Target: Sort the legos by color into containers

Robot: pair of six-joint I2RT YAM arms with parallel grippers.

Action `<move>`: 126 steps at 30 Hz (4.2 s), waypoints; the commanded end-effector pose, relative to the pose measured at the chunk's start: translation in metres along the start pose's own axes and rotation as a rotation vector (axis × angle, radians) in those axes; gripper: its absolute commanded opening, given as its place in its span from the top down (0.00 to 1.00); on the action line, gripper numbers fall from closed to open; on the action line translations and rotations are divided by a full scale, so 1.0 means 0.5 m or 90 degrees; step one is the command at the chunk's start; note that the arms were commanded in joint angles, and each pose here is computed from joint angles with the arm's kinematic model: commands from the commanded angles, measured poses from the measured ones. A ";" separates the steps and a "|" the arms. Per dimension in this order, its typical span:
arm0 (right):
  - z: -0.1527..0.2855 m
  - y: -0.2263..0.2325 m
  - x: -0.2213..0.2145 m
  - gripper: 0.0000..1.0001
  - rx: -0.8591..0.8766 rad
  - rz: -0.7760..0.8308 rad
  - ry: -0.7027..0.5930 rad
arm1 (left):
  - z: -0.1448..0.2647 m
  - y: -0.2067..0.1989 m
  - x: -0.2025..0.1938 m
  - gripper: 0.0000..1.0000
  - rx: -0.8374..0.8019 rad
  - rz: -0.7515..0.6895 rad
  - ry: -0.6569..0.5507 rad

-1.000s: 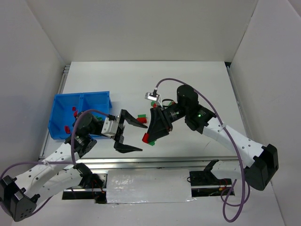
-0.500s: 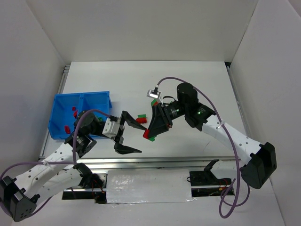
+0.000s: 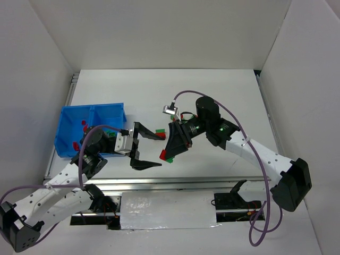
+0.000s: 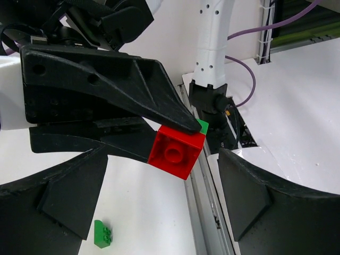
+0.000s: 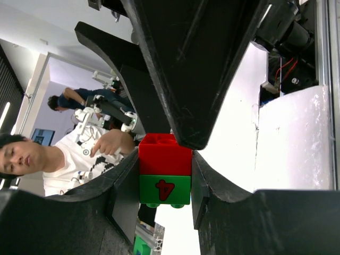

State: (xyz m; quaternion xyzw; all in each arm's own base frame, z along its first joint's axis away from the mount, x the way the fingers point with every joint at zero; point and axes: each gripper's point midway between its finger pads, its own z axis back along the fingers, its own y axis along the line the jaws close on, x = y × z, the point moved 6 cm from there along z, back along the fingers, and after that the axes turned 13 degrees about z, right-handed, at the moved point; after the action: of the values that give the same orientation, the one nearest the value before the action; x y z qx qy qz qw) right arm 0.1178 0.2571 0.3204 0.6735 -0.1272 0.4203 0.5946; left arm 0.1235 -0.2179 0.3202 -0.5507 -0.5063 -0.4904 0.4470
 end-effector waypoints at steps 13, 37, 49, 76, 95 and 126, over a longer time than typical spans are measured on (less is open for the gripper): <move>-0.010 -0.006 0.031 1.00 0.009 0.023 -0.010 | -0.017 -0.007 0.023 0.31 -0.075 -0.050 -0.007; 0.066 -0.043 0.038 0.00 -0.171 0.081 -0.227 | -0.003 0.037 0.013 1.00 0.100 0.020 -0.009; 0.384 -0.236 -0.007 0.02 -1.139 0.038 -0.694 | 0.105 0.121 0.022 1.00 0.559 0.140 -0.159; 0.027 -0.030 0.055 0.20 -0.145 -0.103 -0.409 | 0.034 0.046 0.018 1.00 0.234 0.018 -0.106; 0.076 -0.079 0.044 1.00 -0.156 -0.118 -0.426 | 0.093 0.121 0.026 1.00 0.515 0.082 -0.147; 0.172 -0.161 0.003 1.00 -0.460 -0.008 -0.353 | 0.652 0.265 -0.152 0.01 1.685 0.550 -0.409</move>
State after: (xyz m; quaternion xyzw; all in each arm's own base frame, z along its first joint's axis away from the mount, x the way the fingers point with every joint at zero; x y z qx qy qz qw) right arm 0.2084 0.1967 0.2539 0.5085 -0.3963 0.1145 0.7558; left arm 0.2857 0.0785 0.1956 0.0787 -0.4366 0.6267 0.6407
